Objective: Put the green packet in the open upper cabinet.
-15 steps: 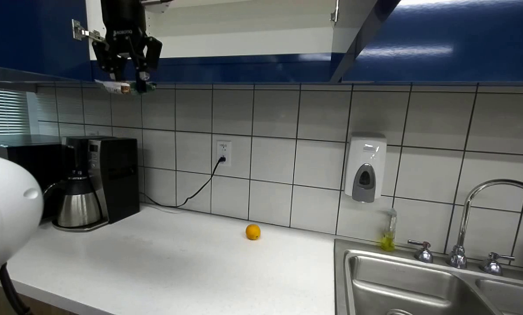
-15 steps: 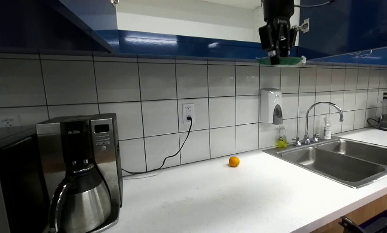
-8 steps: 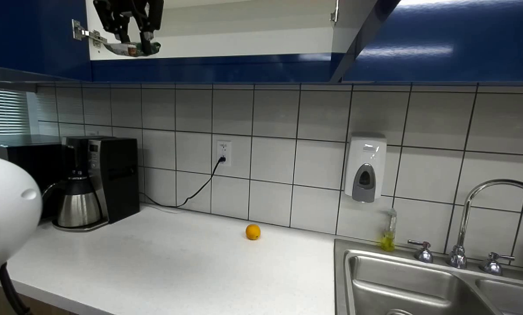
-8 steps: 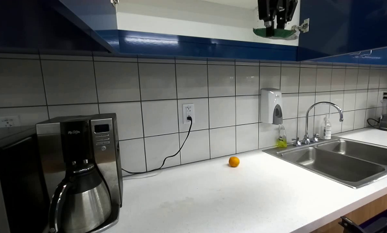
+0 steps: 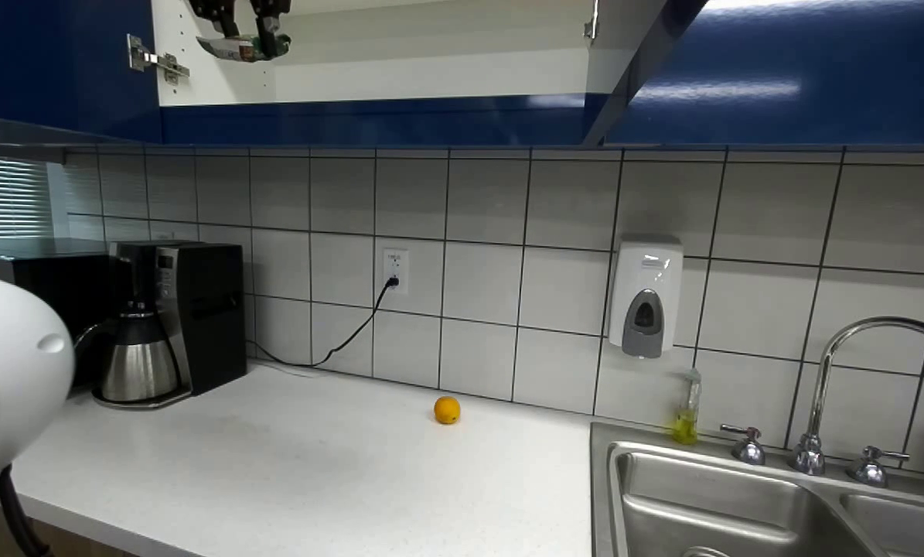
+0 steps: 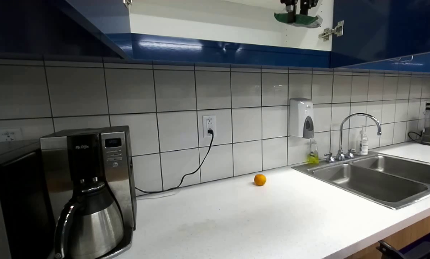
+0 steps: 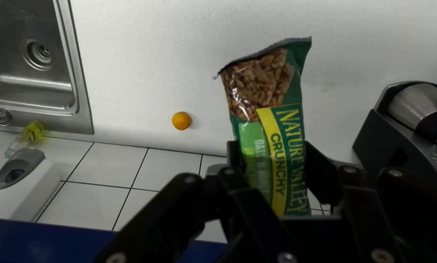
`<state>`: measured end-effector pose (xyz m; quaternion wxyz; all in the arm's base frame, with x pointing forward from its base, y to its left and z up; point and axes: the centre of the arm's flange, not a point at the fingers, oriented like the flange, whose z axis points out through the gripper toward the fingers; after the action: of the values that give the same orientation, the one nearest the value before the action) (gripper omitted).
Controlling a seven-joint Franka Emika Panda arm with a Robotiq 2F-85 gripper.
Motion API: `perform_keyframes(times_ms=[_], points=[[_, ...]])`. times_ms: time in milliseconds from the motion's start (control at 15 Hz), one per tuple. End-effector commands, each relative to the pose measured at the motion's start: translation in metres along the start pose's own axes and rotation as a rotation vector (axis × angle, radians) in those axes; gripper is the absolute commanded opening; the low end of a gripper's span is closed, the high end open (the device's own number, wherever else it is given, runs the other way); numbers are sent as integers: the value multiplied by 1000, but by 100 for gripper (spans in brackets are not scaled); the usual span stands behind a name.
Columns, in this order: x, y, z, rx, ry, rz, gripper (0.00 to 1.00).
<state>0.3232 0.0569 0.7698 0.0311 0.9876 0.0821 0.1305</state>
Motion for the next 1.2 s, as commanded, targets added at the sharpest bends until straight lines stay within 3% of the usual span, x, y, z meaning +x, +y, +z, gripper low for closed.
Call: perform_keyframes(times_ms=[0, 1133], points=[[30, 0, -26, 0, 22, 30, 18], [121, -8, -46, 12, 209, 88, 18]])
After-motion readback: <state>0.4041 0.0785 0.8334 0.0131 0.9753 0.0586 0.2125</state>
